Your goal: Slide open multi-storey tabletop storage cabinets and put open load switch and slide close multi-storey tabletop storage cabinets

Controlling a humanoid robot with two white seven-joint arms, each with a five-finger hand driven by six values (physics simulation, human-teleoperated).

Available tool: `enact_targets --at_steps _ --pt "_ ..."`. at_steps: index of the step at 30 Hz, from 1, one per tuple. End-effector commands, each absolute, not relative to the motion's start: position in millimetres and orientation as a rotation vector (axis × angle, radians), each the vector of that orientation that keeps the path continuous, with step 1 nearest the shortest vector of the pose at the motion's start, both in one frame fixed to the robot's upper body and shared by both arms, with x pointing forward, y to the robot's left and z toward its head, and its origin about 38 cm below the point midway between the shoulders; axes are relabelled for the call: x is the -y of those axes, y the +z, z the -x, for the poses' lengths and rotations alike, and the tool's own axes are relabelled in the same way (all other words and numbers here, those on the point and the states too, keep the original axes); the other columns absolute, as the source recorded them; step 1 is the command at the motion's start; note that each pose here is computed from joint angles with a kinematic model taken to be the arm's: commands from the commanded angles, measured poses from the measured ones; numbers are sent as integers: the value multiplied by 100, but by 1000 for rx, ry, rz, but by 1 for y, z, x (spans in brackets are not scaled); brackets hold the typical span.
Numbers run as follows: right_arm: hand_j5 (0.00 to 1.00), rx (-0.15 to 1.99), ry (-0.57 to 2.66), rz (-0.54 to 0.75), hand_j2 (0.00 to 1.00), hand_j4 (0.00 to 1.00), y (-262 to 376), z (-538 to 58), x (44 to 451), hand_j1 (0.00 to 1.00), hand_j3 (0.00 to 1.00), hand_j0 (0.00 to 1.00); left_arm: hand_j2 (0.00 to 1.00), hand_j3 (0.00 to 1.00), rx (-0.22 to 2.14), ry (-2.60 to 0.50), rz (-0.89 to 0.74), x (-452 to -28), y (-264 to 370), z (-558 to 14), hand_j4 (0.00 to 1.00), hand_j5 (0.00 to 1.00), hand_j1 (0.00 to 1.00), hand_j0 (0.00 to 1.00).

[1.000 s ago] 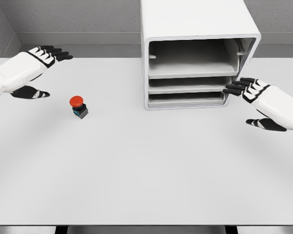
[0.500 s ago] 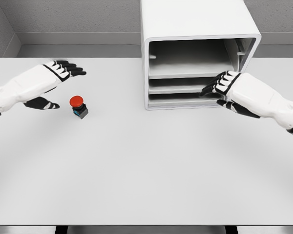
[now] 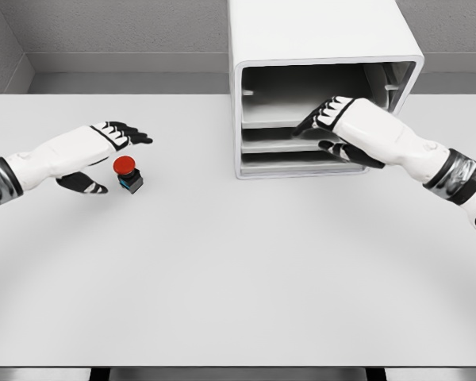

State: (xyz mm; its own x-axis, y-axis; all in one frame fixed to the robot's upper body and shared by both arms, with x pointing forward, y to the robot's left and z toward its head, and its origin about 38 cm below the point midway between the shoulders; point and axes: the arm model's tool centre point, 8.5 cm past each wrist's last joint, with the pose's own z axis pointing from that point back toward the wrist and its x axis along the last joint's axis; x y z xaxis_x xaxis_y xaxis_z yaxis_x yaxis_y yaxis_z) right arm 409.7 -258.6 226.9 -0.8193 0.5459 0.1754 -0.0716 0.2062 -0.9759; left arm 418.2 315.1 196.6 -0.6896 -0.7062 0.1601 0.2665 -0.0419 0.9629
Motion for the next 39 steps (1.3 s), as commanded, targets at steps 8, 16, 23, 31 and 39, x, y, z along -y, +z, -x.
enact_targets --at_steps 8,16,23,31,39 --pt "64 1929 1585 399 64 64 203 -441 257 64 64 64 94 94 1515 -1816 -439 -311 184 -426 94 94 94 94" --pt "64 1914 1558 390 64 64 198 -452 255 64 64 64 91 91 1476 -1796 -440 -311 172 -438 91 91 91 91" --pt "64 1914 1556 377 64 64 197 -460 246 64 64 64 87 87 1455 -1789 -434 -310 165 -442 87 87 87 87" --pt "64 1903 1558 365 64 64 192 -461 245 64 64 64 79 79 1440 -1788 -430 -310 159 -444 79 79 79 79" --pt "64 1892 1575 353 64 64 187 -456 244 64 64 64 74 74 1428 -1788 -428 -311 157 -444 74 74 74 74"
